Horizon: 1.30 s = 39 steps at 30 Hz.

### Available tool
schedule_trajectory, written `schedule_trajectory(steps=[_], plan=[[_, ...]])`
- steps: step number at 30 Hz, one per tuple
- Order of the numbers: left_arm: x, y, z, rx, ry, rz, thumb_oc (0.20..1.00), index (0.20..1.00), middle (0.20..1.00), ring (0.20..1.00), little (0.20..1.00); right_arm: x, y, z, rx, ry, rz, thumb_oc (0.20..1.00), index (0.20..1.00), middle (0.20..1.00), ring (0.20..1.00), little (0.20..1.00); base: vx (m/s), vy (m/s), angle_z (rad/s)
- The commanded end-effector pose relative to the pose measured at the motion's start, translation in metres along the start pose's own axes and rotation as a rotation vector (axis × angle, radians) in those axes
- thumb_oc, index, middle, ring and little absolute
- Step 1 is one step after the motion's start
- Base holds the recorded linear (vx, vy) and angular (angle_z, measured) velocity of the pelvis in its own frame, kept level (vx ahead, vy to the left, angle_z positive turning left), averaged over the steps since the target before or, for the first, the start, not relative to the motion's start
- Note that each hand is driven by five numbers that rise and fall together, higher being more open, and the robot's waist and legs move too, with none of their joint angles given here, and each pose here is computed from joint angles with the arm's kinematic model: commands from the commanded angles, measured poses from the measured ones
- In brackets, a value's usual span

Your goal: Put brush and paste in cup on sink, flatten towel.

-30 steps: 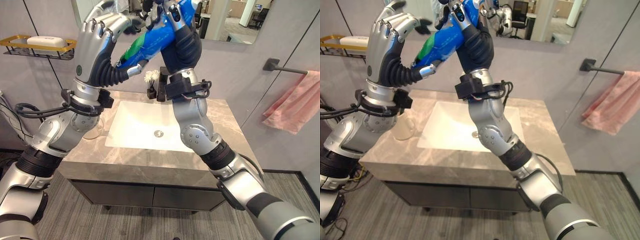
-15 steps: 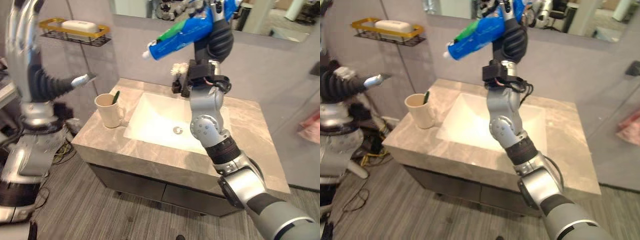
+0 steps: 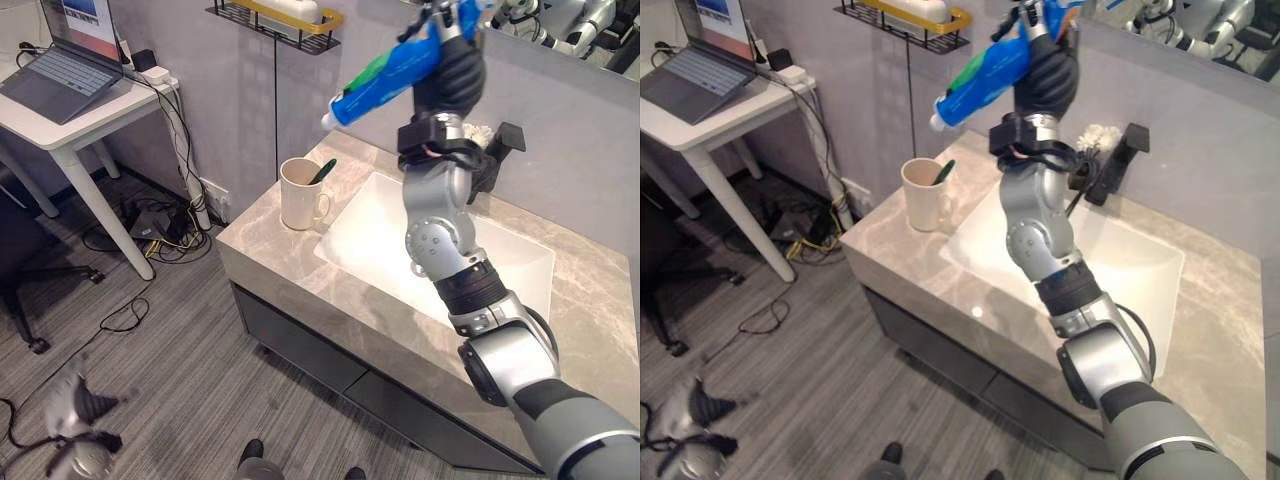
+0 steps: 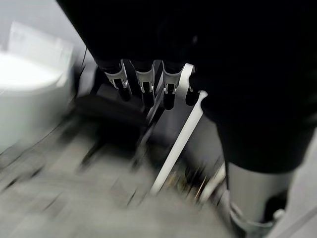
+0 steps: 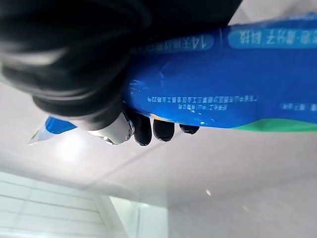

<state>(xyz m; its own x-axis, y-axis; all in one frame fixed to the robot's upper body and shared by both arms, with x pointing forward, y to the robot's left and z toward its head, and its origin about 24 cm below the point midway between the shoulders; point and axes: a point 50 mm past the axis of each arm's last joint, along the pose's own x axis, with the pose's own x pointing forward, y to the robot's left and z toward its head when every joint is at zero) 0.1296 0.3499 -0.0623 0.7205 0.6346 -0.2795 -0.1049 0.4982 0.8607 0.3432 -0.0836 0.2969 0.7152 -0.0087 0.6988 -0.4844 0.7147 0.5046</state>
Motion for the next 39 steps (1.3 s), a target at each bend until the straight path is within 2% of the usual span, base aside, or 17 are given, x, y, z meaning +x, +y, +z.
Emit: schedule_trajectory(steps=[1,4,8,13,29,39], plan=[[0.017,0.009,0.016,0.061,-0.057,-0.031,1.000,1.000,1.000,1.000,1.000,0.023,0.032,0.012,-0.079,-0.050,0.160,0.200,0.200,0.200,0.200,0.200,0.00,0.051,0.21],[0.005,-0.014,-0.003,0.134,0.017,-0.136,1.000,1.000,1.000,1.000,1.000,0.021,0.034,0.003,-0.137,-0.002,0.180,0.200,0.200,0.200,0.200,0.200,0.00,0.052,0.08],[-0.021,-0.043,-0.037,0.169,0.201,-0.256,1.000,1.000,1.000,1.000,1.000,0.021,0.025,-0.014,-0.198,0.052,0.117,0.200,0.200,0.200,0.200,0.200,0.01,0.064,-0.01],[-0.030,-0.052,-0.047,0.176,0.280,-0.292,1.000,1.000,1.000,1.000,1.000,0.028,0.015,-0.012,-0.307,0.050,0.086,0.200,0.200,0.200,0.200,0.200,0.01,0.070,0.01],[-0.019,-0.058,-0.025,0.167,0.202,-0.298,1.000,1.000,1.000,1.000,1.000,0.044,0.028,-0.001,-0.356,-0.011,0.067,0.200,0.200,0.200,0.200,0.200,0.01,0.033,0.01],[-0.013,-0.058,-0.016,0.175,0.170,-0.306,1.000,1.000,1.000,1.000,1.000,0.059,0.023,0.015,-0.434,-0.057,0.031,0.200,0.200,0.200,0.200,0.200,0.01,0.002,0.06]])
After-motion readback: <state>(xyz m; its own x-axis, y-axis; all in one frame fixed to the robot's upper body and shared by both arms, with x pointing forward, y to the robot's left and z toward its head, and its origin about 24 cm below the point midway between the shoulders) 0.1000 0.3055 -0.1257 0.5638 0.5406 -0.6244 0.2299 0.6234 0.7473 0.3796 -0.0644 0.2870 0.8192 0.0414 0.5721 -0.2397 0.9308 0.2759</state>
